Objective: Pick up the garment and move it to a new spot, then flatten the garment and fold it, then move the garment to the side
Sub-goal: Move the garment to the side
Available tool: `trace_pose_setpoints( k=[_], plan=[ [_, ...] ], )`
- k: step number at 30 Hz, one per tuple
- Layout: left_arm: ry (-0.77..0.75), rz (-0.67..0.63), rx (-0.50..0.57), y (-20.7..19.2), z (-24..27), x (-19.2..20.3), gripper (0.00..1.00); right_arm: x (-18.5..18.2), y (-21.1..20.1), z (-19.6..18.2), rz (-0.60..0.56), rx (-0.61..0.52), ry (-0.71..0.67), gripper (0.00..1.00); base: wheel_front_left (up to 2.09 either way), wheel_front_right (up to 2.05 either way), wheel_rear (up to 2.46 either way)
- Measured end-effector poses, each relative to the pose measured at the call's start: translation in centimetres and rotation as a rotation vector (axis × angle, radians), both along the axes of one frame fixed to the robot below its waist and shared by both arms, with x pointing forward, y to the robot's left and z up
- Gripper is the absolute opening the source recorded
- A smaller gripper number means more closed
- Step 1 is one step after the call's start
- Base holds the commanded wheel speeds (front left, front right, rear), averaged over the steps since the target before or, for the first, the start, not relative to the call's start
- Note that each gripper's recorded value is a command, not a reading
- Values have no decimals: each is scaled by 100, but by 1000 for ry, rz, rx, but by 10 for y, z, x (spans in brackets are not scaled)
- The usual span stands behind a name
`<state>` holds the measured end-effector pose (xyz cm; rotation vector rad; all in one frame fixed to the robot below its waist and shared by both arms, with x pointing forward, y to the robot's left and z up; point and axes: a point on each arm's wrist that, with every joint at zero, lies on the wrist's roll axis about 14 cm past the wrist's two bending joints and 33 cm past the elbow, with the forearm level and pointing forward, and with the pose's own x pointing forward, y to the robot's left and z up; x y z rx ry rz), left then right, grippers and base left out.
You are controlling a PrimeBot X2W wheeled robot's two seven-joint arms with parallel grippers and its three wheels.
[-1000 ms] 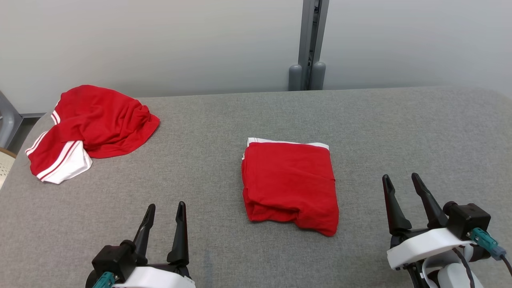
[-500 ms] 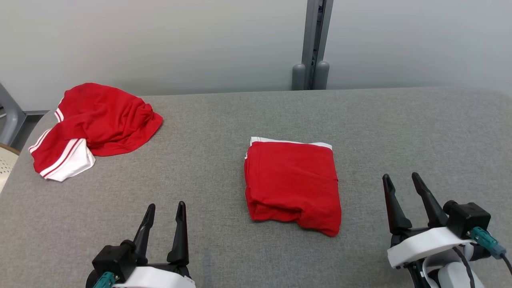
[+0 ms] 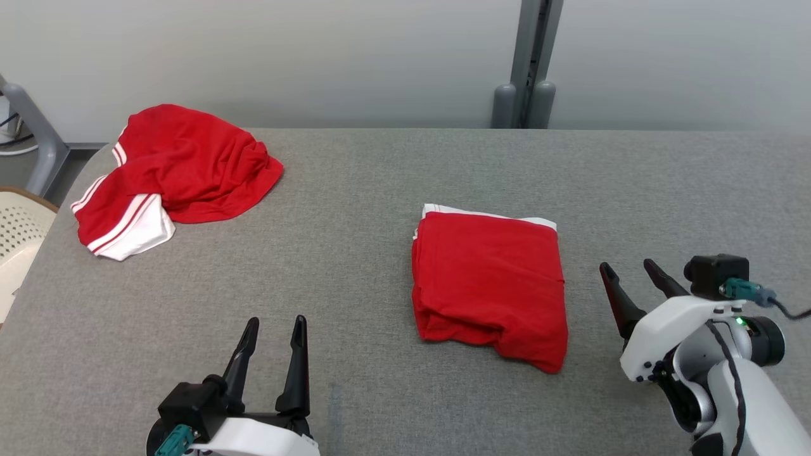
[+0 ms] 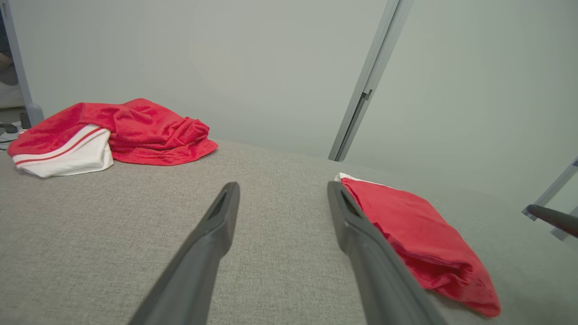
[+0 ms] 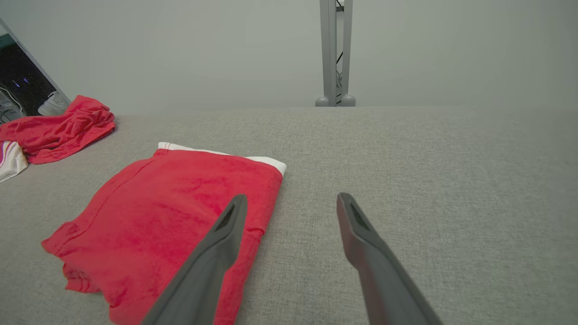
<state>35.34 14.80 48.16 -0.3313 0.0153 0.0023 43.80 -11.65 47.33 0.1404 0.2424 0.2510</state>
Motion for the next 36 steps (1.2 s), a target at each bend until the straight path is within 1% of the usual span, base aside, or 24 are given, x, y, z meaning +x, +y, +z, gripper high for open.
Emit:
trace_pose_setpoints(
  k=[4, 6, 9, 11, 14, 17, 26, 27, 28, 29, 30, 31, 36],
  plan=[
    [7, 14, 0, 5, -2, -1, 100, 13, 10, -18, 62, -13, 157, 100, 0, 0, 0],
    [13, 29, -2, 10, -4, -2, 100, 16, 18, -28, 97, 2, 242, 100, 0, 0, 0],
    [28, 51, -10, 16, -8, -5, 100, 19, 22, -43, 154, -62, 345, 100, 0, 0, 0],
    [32, 65, -11, 20, -9, -7, 100, 21, 26, -49, 178, -54, 404, 100, 0, 0, 0],
    [38, 85, -13, 25, -10, -10, 100, 22, 34, -56, 215, -61, 472, 100, 0, 0, 0],
    [42, 95, -13, 28, -11, -12, 100, 20, 36, -64, 229, -56, 529, 100, 0, 0, 0],
    [51, 104, -10, 30, -14, -12, 100, 11, 57, -85, 262, -20, 640, 100, 0, 0, 0],
    [53, 103, -9, 30, -14, -12, 100, 11, 58, -86, 262, -21, 645, 87, 0, 0, 0],
    [55, 103, -8, 30, -15, -12, 100, 12, 58, -87, 260, -21, 646, 60, 0, 0, 0],
    [57, 103, -7, 30, -16, -12, 100, 13, 59, -88, 261, -22, 646, 39, 0, 0, 0],
    [58, 103, -7, 30, -16, -11, 100, 15, 60, -88, 261, -20, 644, 27, 0, 0, 0],
    [59, 102, -5, 30, -16, -10, 100, 16, 60, -89, 259, -21, 642, 0, 0, 0, 0],
    [63, 93, 2, 28, -18, -5, 100, 27, 53, -88, 236, -27, 608, 0, 0, 0, 0]
  ],
)
